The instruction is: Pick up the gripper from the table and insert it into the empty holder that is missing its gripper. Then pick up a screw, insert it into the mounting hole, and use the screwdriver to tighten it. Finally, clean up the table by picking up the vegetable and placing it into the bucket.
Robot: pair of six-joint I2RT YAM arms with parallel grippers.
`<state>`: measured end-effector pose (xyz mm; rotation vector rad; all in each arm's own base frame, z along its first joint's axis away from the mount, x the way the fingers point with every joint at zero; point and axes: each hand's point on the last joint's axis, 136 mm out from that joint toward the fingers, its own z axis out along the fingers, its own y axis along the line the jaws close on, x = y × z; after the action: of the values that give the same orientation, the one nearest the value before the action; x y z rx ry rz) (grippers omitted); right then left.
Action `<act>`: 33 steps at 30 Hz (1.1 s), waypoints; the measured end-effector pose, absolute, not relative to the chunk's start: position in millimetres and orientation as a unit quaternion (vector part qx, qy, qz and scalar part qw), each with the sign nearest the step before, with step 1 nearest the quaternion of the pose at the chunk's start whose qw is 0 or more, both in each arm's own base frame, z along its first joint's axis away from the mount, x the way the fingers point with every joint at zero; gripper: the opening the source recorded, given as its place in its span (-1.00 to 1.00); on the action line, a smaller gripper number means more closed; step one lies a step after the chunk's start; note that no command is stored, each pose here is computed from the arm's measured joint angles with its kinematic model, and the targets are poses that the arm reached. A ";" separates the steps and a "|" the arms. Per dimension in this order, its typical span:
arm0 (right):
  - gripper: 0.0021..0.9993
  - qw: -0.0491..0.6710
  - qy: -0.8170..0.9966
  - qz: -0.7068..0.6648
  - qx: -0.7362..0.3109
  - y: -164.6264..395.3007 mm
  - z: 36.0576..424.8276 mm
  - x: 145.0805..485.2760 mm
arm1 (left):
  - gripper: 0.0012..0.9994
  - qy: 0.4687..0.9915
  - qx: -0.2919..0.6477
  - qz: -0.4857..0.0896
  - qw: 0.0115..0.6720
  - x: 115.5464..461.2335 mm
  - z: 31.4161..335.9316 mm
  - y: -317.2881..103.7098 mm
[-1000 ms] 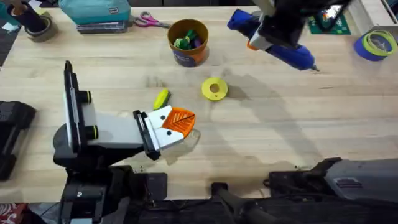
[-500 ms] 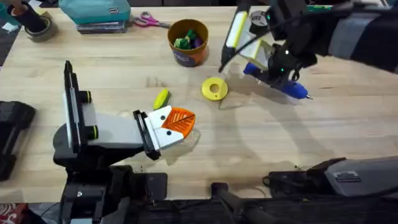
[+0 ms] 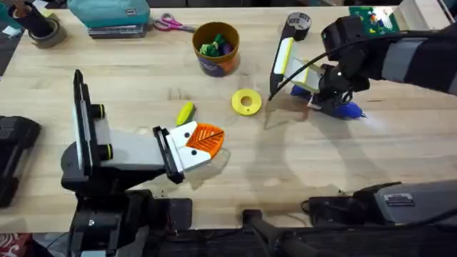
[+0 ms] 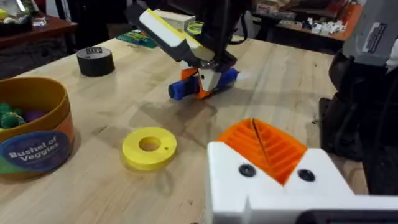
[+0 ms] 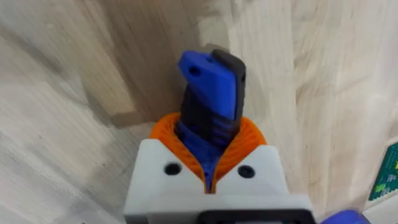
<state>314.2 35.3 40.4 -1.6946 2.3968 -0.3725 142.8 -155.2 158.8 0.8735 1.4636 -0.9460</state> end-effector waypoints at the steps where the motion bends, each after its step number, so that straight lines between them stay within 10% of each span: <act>1: -0.96 0.091 0.807 -0.125 -0.570 34.7 40.4 314.3 | -0.98 0.621 0.371 -0.402 0.562 142.8 158.9 -155.2; 9: 0.96 0.102 0.800 -0.133 -0.576 34.8 44.3 320.8 | -0.75 0.621 0.372 -0.400 0.563 142.9 158.9 -155.2; 15: 0.99 0.103 0.802 -0.133 -0.573 35.0 44.9 320.1 | 0.93 0.621 0.371 -0.401 0.562 142.8 158.8 -155.2; 25: 0.99 0.203 0.847 -0.144 -0.470 43.9 100.7 330.8 | 0.97 0.616 0.367 -0.393 0.575 147.0 165.0 -153.7; 33: 0.99 0.384 0.865 -0.130 -0.296 47.5 220.6 347.7 | 0.97 0.653 0.276 -0.374 0.598 172.0 183.5 -138.5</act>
<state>347.7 47.5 220.6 -0.7547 2.2039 -0.3315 172.0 -138.5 183.5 0.6393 1.5149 -0.8675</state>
